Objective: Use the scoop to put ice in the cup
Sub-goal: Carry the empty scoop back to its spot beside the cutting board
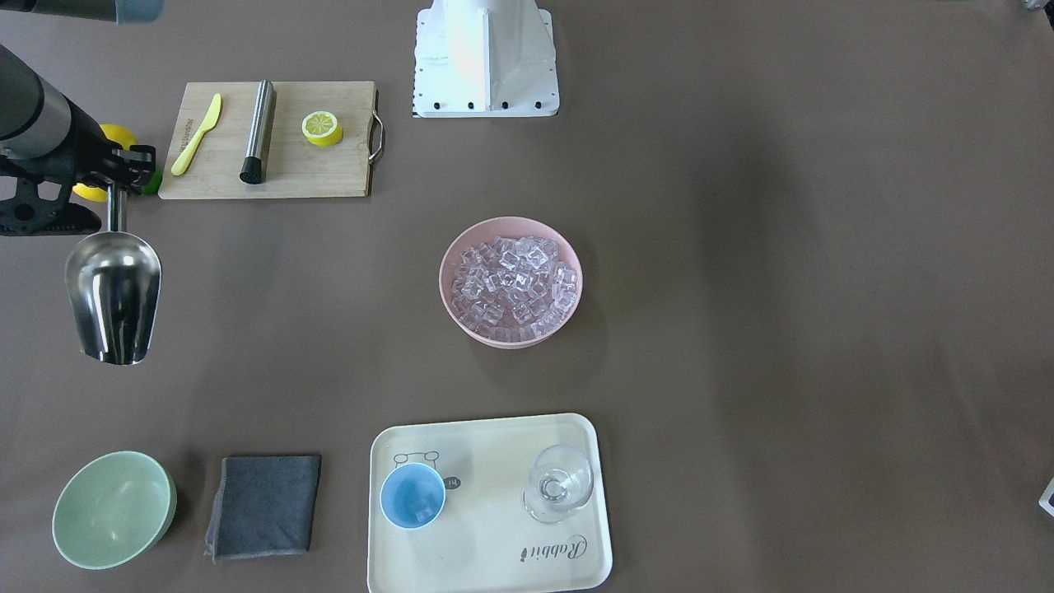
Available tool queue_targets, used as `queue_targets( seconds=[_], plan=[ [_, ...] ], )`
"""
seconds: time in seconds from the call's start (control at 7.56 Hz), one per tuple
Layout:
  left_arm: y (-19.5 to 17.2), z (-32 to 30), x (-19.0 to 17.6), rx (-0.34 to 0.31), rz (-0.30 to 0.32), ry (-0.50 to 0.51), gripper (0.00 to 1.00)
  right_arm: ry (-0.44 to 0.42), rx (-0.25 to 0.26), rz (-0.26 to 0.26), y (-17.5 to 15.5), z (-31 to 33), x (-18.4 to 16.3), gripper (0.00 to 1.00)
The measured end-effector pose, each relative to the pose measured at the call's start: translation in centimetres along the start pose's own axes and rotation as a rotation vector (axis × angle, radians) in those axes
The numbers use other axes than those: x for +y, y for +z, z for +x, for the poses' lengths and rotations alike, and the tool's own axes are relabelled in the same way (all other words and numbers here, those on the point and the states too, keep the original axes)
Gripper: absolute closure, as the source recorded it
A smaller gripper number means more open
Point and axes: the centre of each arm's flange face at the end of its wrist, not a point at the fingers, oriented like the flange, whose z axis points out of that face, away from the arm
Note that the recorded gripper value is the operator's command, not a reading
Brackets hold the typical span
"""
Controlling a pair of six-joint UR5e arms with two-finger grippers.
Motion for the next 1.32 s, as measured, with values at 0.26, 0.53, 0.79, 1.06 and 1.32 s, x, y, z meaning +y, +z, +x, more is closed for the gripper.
queue_targets(
  seconds=[0.26, 0.53, 0.79, 1.06, 1.32],
  plan=[
    [0.4, -0.4, 0.2, -0.003, -0.005, -0.003, 0.02, 0.013, -0.053, 0.000, 5.2, 0.6, -0.5, 1.00],
    [-0.3, 0.2, -0.6, -0.030, 0.006, 0.020, 0.02, 0.029, -0.076, -0.025, 8.6, 0.6, -0.5, 1.00],
    [-0.3, 0.2, -0.9, -0.052, 0.006, 0.025, 0.02, 0.029, -0.066, -0.064, 11.0, -1.2, 0.1, 1.00],
    [0.0, -0.4, -1.2, -0.057, 0.020, 0.035, 0.02, 0.034, -0.046, -0.104, 13.7, -2.5, 0.4, 1.00],
    [0.5, -1.7, -1.0, -0.056, 0.029, 0.022, 0.02, 0.026, -0.042, -0.104, 15.8, -2.3, -0.6, 1.00]
  ],
)
